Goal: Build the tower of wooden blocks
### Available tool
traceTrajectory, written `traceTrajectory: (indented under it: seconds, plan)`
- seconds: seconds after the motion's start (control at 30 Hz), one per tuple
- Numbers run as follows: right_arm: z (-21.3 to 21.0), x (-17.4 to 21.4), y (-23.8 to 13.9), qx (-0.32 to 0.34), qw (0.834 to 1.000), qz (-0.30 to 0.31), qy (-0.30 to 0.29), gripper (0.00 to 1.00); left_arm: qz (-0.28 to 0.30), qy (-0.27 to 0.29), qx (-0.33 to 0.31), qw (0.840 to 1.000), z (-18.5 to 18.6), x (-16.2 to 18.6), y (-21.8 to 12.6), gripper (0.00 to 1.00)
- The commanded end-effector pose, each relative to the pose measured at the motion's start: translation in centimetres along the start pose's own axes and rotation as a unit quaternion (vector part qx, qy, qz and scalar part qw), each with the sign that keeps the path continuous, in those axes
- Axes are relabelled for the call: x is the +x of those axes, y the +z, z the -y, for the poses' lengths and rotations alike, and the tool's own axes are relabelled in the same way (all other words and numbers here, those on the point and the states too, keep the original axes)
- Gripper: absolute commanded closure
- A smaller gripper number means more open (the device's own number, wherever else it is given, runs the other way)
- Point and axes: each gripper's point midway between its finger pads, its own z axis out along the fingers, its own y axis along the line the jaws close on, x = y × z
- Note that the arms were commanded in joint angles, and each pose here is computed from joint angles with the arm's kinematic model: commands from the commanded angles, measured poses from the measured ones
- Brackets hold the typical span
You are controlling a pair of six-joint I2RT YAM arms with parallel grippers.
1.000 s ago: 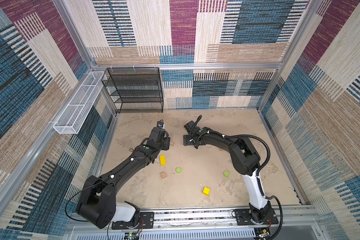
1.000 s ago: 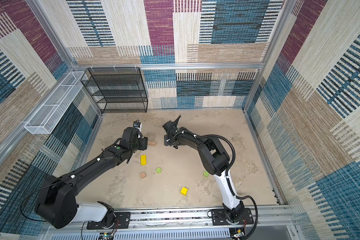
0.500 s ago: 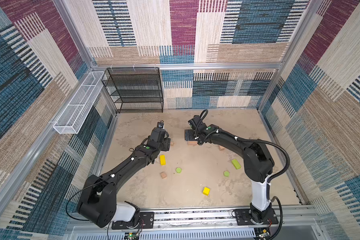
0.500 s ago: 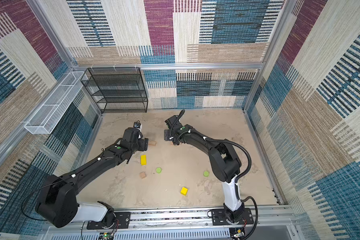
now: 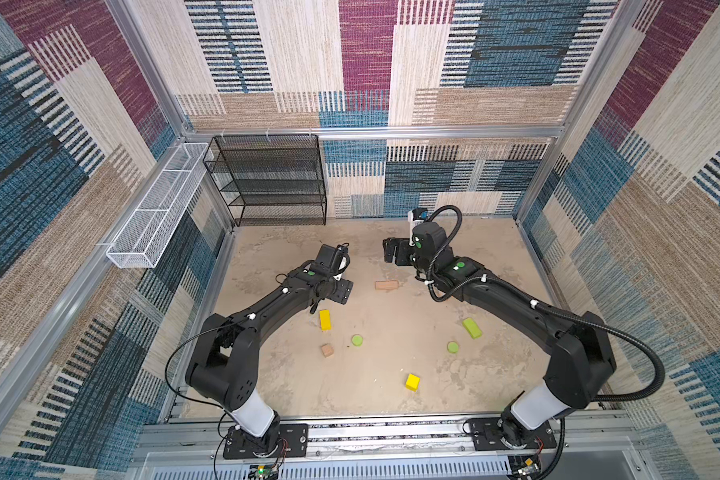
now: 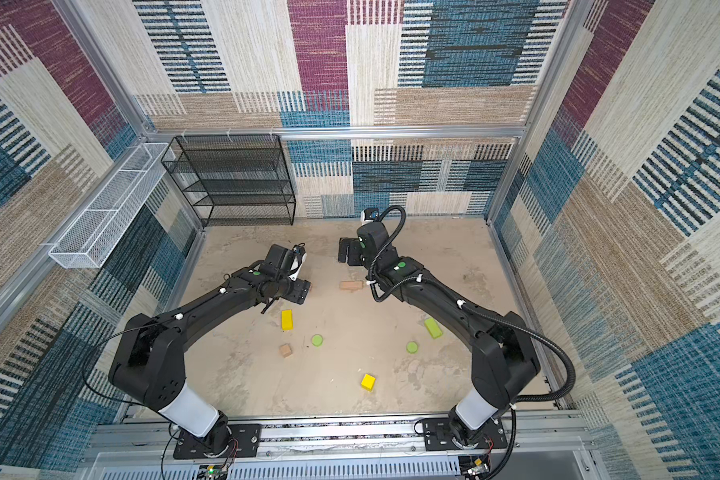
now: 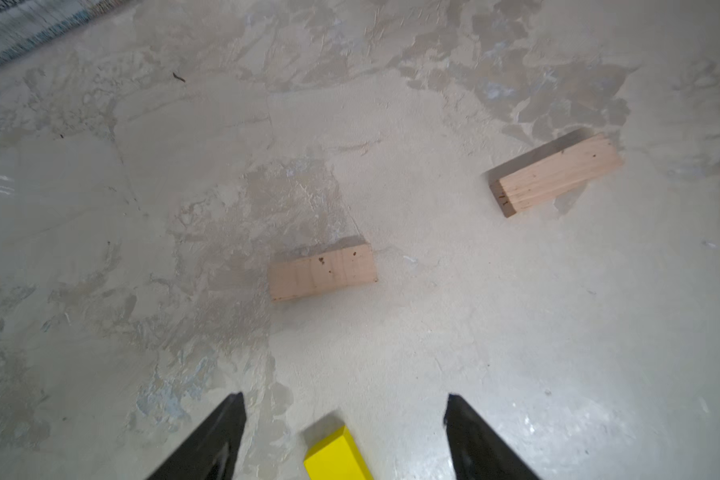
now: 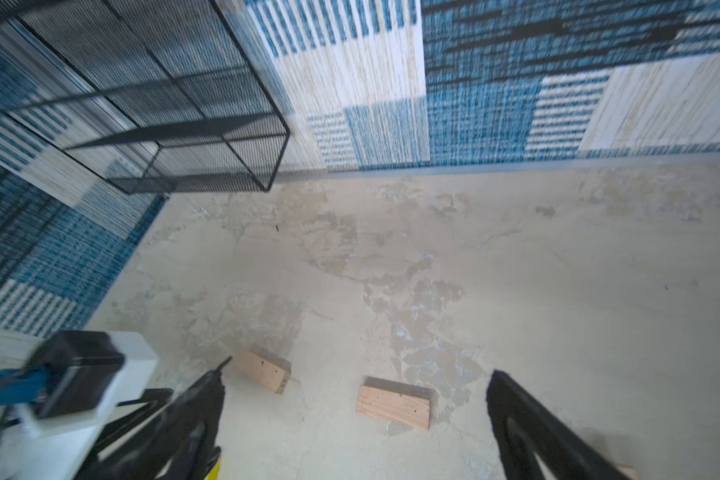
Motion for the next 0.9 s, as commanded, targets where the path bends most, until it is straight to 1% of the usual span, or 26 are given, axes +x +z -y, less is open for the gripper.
traceTrajectory:
  seconds: [0.0,0.07,0.17,0.23,0.4,0.47,0.53,0.6,0.77,0.87]
  plan:
    - [-0.6,-3.5,-1.9,-0.042,0.996,0.07,0.02,0.01,-0.036,0.011,0.015,0.999,0.6,0.9,0.9,0.19]
    - [-0.1,-4.2,-3.2,-0.063,0.993,0.092,0.033,0.01,-0.047,0.021,0.024,0.998,1.0,0.9,1.7,0.18]
    - [0.6,-2.9,-4.3,-0.087,0.99,0.099,0.05,0.01,-0.061,0.045,0.038,0.996,1.6,0.5,2.7,0.18]
    - [1.3,-1.8,-4.9,-0.095,0.988,0.103,0.065,0.01,-0.076,0.06,0.033,0.995,1.4,0.1,2.9,0.17]
    - [2.6,-1.6,-5.8,-0.081,0.989,0.105,0.072,0.01,-0.094,0.077,0.02,0.992,0.4,-0.4,3.6,0.12]
    - [2.8,-1.8,-6.4,-0.078,0.988,0.111,0.07,0.01,-0.106,0.07,0.011,0.992,-0.2,-0.4,3.8,0.11]
    - [3.2,-1.9,-6.8,-0.074,0.987,0.119,0.073,0.01,-0.116,0.054,0.005,0.992,-0.7,-0.2,4.1,0.07]
    - [3.5,-1.9,-7.2,-0.07,0.987,0.126,0.076,0.01,-0.119,0.035,0.013,0.992,-0.8,-0.3,4.4,0.02]
    - [3.8,-2.0,-7.6,-0.065,0.986,0.13,0.075,0.01,-0.127,0.004,0.024,0.992,-1.2,-0.4,5.4,0.01]
    - [3.9,-1.9,-7.5,-0.064,0.987,0.129,0.075,0.01,-0.131,-0.005,0.04,0.991,-0.8,-0.4,6.0,0.01]
